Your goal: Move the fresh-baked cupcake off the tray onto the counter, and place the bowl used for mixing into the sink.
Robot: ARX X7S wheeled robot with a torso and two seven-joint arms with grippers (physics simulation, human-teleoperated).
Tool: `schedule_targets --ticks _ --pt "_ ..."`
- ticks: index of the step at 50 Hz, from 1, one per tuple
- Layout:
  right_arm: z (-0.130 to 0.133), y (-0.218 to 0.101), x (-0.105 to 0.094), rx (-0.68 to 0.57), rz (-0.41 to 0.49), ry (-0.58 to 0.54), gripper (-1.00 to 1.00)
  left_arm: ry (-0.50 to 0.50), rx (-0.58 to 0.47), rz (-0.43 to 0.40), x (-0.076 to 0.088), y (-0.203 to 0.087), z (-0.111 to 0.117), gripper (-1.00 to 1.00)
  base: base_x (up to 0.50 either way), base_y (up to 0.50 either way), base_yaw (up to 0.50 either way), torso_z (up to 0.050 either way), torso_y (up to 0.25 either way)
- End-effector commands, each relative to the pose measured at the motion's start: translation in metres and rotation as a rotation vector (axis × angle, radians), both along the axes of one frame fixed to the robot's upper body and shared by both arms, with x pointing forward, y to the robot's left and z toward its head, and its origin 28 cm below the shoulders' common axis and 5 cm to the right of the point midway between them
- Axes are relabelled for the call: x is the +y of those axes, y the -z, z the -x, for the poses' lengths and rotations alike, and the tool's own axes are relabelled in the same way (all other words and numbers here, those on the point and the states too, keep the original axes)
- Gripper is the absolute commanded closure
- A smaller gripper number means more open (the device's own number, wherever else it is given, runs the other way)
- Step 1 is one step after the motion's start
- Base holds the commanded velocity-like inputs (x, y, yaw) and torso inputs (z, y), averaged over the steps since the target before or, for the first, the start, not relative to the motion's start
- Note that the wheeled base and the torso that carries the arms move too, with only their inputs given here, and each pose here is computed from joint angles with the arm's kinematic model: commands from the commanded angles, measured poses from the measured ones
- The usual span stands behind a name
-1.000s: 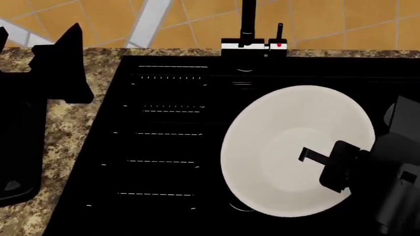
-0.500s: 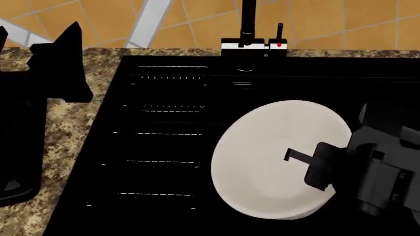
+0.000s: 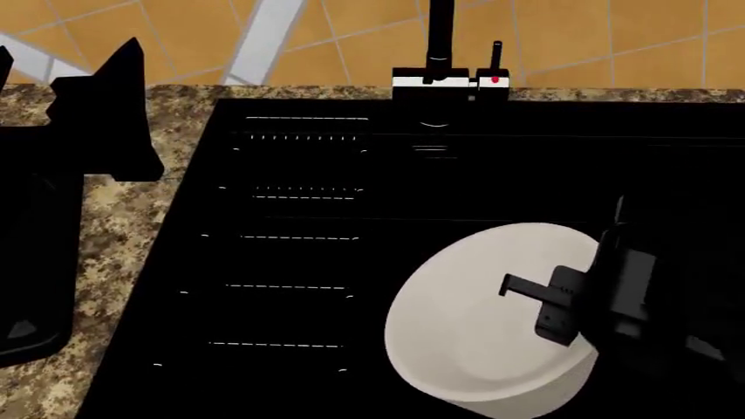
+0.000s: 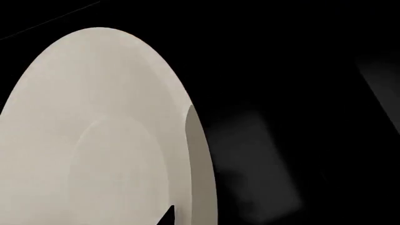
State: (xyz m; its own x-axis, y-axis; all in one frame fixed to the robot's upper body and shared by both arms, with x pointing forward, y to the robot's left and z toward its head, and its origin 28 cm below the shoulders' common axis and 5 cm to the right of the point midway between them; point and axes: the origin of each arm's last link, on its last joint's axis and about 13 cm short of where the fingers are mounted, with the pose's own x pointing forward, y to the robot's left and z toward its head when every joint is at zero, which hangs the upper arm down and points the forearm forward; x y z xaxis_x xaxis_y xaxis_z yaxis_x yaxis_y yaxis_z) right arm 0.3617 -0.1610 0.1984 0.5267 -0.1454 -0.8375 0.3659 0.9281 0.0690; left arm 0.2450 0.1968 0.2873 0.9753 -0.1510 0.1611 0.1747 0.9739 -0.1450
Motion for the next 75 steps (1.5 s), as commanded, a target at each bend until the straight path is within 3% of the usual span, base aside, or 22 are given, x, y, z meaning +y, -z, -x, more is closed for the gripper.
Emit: schedule_targets --ticks 1,18,20,21,24,27,35,36,45,47,55,59,64,68,75 --pt "-0.019 -0.002 0.002 0.046 0.042 -0.041 1.00 0.000 -0.001 0.004 0.000 0.000 0.000 -1.00 0.00 0.00 0.00 0.000 0.000" --pt "-0.018 0.013 0.004 0.120 0.083 -0.030 1.00 0.001 0.000 0.010 0.001 0.000 0.000 -1.00 0.00 0.00 0.00 0.000 0.001" --pt "-0.016 0.013 0.005 0.135 0.035 -0.029 1.00 0.000 -0.001 0.007 0.000 0.000 0.001 -1.00 0.00 0.00 0.00 0.000 0.000" --pt "-0.018 0.014 0.004 0.129 0.117 -0.034 1.00 0.000 0.002 0.004 0.000 0.000 0.000 -1.00 0.00 0.00 0.00 0.000 0.000" --pt "-0.016 0.017 0.006 0.148 0.089 -0.026 1.00 0.001 0.001 0.006 0.000 0.000 0.000 -1.00 0.00 0.00 0.00 0.000 0.000" --pt "-0.014 0.023 0.006 0.176 0.140 -0.037 1.00 0.001 0.001 0.005 0.000 0.000 0.000 -1.00 0.00 0.00 0.00 0.000 0.000" --pt "-0.012 0.026 0.007 0.203 0.160 -0.057 1.00 0.003 0.002 0.009 0.000 0.000 0.000 -1.00 0.00 0.00 0.00 0.000 0.000" --pt "-0.013 0.022 0.008 0.207 0.164 -0.067 -1.00 0.003 0.001 0.008 0.000 0.000 0.000 -1.00 0.00 0.00 0.00 0.000 0.000" --pt "-0.022 -0.005 0.002 0.114 0.256 -0.011 -1.00 0.004 0.000 0.011 0.001 0.000 0.001 -1.00 0.00 0.00 0.00 0.000 0.000" --pt "-0.026 -0.020 -0.003 0.059 0.314 0.035 -1.00 0.004 -0.001 0.012 0.001 0.000 0.001 -1.00 0.00 0.00 0.00 0.000 0.000" --pt "-0.020 -0.075 -0.002 -0.085 0.393 0.037 -1.00 0.003 -0.001 0.010 0.001 0.000 0.001 -1.00 0.00 0.00 0.00 0.000 0.000" --pt "-0.010 -0.097 0.001 -0.146 0.412 0.017 -1.00 0.000 -0.002 0.009 0.001 0.000 0.001 -1.00 0.00 0.00 0.00 0.000 0.000" --pt "0.020 -0.150 0.006 -0.309 0.409 -0.014 -1.00 0.000 -0.001 0.006 0.000 0.000 0.001 -1.00 0.00 0.00 0.00 0.000 0.000" --pt "0.043 -0.173 0.006 -0.408 0.419 -0.009 -1.00 -0.002 -0.004 0.006 0.000 -0.001 0.002 -1.00 0.00 0.00 0.00 0.000 0.000" --pt "0.086 -0.177 0.012 -0.605 0.458 -0.016 -1.00 0.003 -0.004 0.004 0.000 0.000 0.002 -1.00 0.00 0.00 0.00 0.000 0.000"
